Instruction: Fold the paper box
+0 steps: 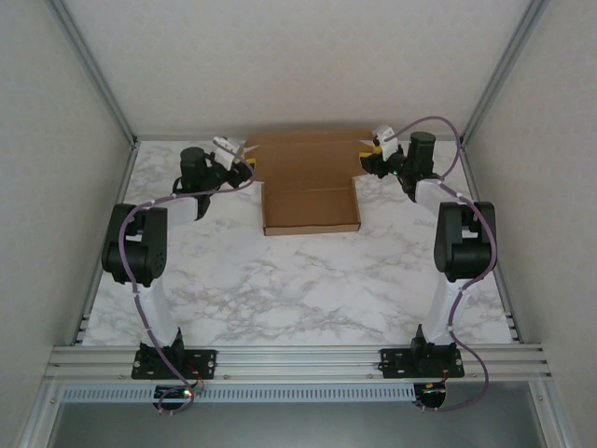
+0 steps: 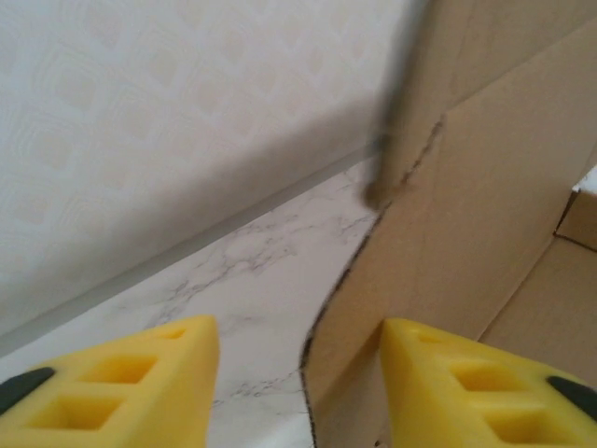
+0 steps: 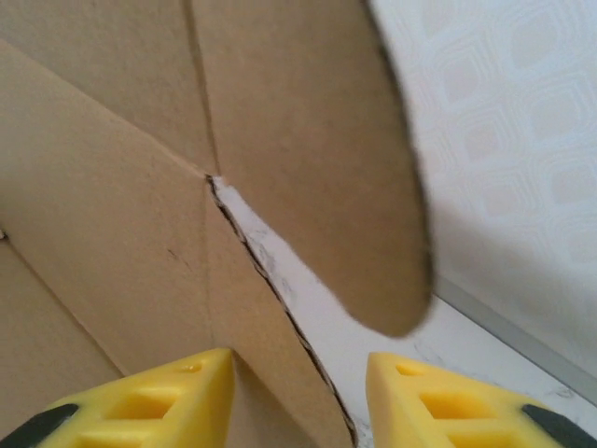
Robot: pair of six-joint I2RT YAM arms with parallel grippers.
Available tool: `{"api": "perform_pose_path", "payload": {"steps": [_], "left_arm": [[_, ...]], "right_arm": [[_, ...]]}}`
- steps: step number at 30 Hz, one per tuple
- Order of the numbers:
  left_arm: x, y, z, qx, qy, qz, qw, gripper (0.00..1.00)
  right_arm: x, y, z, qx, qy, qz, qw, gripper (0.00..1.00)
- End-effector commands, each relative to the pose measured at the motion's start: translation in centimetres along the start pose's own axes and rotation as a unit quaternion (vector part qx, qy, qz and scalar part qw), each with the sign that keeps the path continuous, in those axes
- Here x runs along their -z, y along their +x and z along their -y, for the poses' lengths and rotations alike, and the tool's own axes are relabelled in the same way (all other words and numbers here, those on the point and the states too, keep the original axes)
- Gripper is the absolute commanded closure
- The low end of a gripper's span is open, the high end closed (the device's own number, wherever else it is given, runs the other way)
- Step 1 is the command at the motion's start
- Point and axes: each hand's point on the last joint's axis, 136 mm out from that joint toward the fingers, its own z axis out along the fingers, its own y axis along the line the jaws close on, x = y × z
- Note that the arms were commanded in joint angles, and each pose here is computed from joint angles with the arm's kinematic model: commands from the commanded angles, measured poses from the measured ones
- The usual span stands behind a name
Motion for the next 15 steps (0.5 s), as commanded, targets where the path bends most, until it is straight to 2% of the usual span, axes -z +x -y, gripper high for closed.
{"api": "perform_pose_path", "payload": {"steps": [1,8,12,15], "left_arm": [[-0.4,-0.3,0.6,-0.014,0.024,-0.001,1.000,0.60],[0.0,0.0,1.3,-0.001,0.024,-0.005,1.000,0.84],[0.2,-0.1,2.3,0.003,0.030,-0.003,1.000,0.92],[0.2,-0.5,3.2,0.002,0.037,0.001,0.999,0.94]], "right_arm": [[-0.1,-0.1,-0.9,-0.003,-0.029,0.004,1.000,0.64],[0.4,-0.1,-1.8,-0.006,-0.015,0.002,1.000,0.73],[0.6,-0.8,-2.5,-0.015,-0.009,0.004,1.000,0.81],[0.5,-0.9,-3.3,-0.016,-0.007,0.001,1.000,0.83]]}}
